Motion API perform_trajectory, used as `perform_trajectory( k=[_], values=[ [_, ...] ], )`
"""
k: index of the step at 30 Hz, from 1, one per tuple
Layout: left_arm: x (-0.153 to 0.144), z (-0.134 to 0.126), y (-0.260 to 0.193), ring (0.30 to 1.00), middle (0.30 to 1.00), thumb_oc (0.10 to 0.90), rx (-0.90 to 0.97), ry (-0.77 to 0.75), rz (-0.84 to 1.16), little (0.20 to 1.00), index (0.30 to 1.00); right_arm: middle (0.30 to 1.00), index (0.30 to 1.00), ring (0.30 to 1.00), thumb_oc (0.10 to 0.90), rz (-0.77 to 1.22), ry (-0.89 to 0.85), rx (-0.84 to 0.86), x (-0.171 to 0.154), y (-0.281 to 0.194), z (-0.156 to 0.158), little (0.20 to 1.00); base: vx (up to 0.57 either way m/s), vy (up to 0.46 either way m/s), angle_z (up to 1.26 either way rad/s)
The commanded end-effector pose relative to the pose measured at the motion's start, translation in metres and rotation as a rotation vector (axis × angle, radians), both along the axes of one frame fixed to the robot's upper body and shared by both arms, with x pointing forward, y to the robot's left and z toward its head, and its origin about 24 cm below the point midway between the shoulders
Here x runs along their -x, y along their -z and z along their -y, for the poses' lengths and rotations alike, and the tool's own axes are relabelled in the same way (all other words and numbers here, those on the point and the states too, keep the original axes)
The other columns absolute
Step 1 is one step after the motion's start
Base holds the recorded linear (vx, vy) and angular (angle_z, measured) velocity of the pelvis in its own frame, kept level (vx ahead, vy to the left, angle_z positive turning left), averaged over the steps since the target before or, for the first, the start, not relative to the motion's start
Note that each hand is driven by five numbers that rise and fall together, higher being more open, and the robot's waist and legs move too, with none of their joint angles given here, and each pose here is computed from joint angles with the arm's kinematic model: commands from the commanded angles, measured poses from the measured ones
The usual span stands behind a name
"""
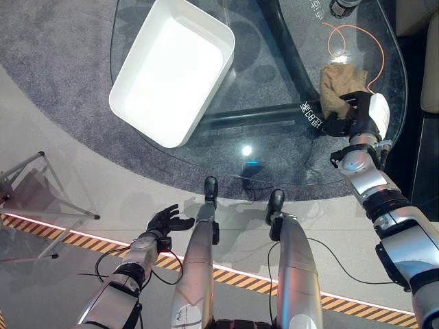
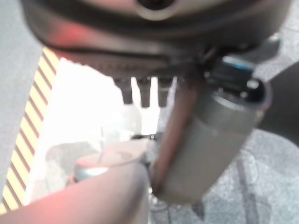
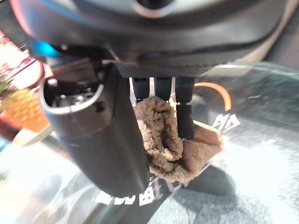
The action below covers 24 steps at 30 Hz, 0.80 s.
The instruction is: Wipe the table with a cloth and put it in the basket.
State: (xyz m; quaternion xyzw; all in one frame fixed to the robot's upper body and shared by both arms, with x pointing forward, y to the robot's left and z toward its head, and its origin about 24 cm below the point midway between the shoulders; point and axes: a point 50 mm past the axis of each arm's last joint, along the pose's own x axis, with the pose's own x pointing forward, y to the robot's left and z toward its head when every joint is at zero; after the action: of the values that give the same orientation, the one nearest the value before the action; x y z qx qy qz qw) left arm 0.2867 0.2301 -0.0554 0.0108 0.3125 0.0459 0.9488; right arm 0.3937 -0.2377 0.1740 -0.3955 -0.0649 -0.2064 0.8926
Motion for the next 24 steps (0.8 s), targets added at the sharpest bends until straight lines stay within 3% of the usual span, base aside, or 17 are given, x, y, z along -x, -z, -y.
perform_trajectory(
  k=[1,24],
  values=[
    [0.012,-0.007,0.009,0.9,0.9,0.8,-0.042,-0.013,-0.038,0.9,0.9,0.3,0.3,0.3,0.1,0.026,-0.454,0.13,-0.003,-0.019,-0.095,0.2,0.0,0.0,0.0],
    [0.009,-0.004,0.008,0.9,0.9,0.8,-0.042,0.012,-0.044,0.9,0.9,0.3,0.3,0.3,0.1,-0.245,-0.874,0.291,0.019,0.015,-0.153,0.2,0.0,0.0,0.0]
  ],
)
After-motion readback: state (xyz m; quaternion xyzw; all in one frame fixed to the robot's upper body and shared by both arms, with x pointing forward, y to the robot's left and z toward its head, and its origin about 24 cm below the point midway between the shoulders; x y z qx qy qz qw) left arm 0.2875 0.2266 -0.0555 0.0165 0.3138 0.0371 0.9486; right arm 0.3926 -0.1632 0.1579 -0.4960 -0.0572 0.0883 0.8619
